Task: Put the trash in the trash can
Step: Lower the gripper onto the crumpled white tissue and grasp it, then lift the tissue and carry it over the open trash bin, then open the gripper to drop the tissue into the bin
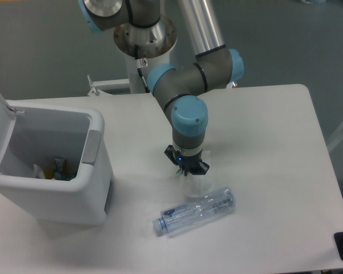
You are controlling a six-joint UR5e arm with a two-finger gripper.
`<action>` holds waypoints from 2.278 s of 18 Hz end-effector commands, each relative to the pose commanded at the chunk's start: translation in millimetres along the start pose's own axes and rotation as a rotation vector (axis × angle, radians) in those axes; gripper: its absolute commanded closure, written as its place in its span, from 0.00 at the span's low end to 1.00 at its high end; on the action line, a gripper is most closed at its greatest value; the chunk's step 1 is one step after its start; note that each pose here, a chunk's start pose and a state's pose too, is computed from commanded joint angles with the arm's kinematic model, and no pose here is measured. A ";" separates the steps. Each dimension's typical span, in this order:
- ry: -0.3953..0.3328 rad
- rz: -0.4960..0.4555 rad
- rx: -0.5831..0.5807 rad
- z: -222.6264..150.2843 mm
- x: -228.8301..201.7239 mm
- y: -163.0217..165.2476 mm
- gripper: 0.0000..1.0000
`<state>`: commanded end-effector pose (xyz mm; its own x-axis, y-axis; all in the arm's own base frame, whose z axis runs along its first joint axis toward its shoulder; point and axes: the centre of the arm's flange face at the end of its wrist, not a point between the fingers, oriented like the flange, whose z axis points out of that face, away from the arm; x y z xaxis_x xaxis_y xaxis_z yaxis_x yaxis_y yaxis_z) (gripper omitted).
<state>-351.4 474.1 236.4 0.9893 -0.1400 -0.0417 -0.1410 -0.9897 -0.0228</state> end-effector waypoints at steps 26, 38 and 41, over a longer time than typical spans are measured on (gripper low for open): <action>0.207 -0.229 0.874 -311.1 65.5 -65.8 1.00; 0.288 -0.114 0.864 -310.5 162.9 -96.8 0.32; 0.275 -0.096 0.876 -307.8 161.2 -100.8 0.00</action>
<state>-166.0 542.6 539.4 0.9565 -0.1711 0.2362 0.0752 -0.6379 -0.7664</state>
